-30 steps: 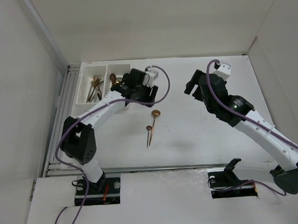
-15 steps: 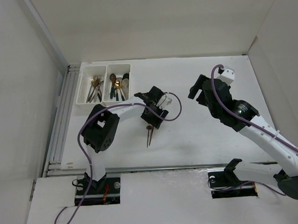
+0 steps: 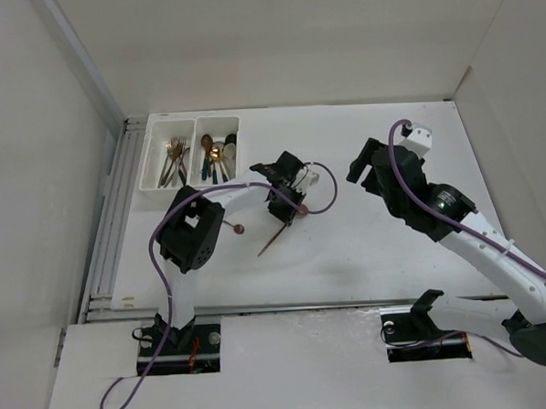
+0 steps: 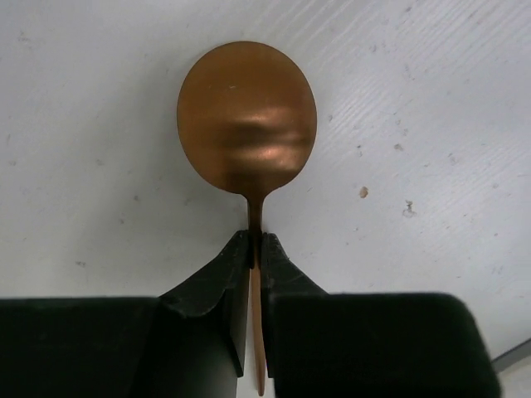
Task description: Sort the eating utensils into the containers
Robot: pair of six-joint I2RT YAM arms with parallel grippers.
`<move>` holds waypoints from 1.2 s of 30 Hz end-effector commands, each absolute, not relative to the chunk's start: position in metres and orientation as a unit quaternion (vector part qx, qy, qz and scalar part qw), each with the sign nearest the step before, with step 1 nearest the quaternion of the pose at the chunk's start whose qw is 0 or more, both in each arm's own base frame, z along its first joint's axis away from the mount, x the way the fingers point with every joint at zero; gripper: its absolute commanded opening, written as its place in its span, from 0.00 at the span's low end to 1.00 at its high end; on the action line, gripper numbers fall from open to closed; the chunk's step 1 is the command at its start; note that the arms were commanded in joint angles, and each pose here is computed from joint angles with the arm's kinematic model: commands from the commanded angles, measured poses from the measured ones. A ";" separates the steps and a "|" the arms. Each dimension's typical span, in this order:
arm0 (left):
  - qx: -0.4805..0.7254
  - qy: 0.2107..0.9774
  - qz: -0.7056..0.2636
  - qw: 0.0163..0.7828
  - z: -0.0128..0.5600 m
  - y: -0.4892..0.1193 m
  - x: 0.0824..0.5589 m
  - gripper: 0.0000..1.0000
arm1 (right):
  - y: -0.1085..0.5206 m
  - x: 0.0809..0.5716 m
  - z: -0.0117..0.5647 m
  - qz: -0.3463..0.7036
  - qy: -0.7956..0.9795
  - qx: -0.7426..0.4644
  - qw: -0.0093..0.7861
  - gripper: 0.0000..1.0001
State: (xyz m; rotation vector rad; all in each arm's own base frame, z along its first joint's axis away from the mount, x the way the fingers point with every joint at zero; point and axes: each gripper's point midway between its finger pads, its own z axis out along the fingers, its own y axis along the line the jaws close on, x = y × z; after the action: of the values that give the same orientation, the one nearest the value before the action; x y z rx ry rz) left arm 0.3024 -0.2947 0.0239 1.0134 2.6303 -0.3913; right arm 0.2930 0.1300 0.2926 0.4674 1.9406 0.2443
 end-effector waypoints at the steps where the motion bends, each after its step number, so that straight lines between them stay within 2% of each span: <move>1: 0.344 0.907 -0.183 0.157 0.052 -0.306 0.321 0.00 | 0.134 0.296 0.299 0.109 0.810 0.200 0.541 0.85; 7: 0.350 0.841 -0.348 0.222 0.172 -0.342 0.359 0.00 | 0.139 0.302 0.297 0.105 0.813 0.198 0.537 0.85; 10: 0.346 0.814 -0.364 0.293 0.235 -0.331 0.381 0.00 | 0.139 0.301 0.297 0.102 0.814 0.194 0.538 0.85; 13: 0.320 0.810 -0.283 0.402 0.281 -0.286 0.431 0.00 | 0.139 0.301 0.297 0.102 0.814 0.194 0.538 0.85; 15: 0.270 0.819 -0.180 0.474 0.303 -0.236 0.469 0.00 | 0.140 0.304 0.292 0.100 0.816 0.193 0.536 0.85; 18: 0.230 0.831 -0.084 0.500 0.298 -0.181 0.501 0.00 | 0.145 0.307 0.288 0.100 0.819 0.190 0.532 0.85; 22: 0.185 0.844 -0.023 0.502 0.266 -0.131 0.531 0.00 | 0.154 0.314 0.284 0.101 0.824 0.178 0.528 0.85; 23: 0.172 0.846 -0.012 0.504 0.255 -0.117 0.538 0.11 | 0.156 0.317 0.285 0.101 0.825 0.178 0.527 0.85; 24: 0.171 0.844 -0.012 0.508 0.253 -0.118 0.543 0.11 | 0.156 0.317 0.285 0.098 0.826 0.173 0.528 0.85; 27: 0.198 0.841 0.009 0.503 0.242 -0.110 0.549 0.55 | 0.157 0.319 0.291 0.097 0.824 0.167 0.532 0.85; 30: 0.233 0.855 0.021 0.463 0.218 -0.110 0.538 0.72 | 0.158 0.321 0.291 0.094 0.825 0.163 0.533 0.85; 31: 0.235 0.850 0.028 0.470 0.230 -0.107 0.531 0.87 | 0.158 0.321 0.291 0.094 0.825 0.163 0.533 0.85; 34: 0.271 0.841 0.047 0.466 0.226 -0.095 0.513 0.88 | 0.158 0.321 0.291 0.094 0.825 0.163 0.533 0.85; 36: 0.309 0.817 0.054 0.485 0.250 -0.090 0.494 0.86 | 0.160 0.320 0.291 0.097 0.826 0.161 0.531 0.85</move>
State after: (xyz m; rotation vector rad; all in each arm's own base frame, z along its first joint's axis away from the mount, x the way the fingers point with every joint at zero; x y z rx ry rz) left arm 0.5108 -0.1004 0.1779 0.6465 2.1891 0.0601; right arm 0.3160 0.1522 0.2642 0.3852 2.0340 0.1666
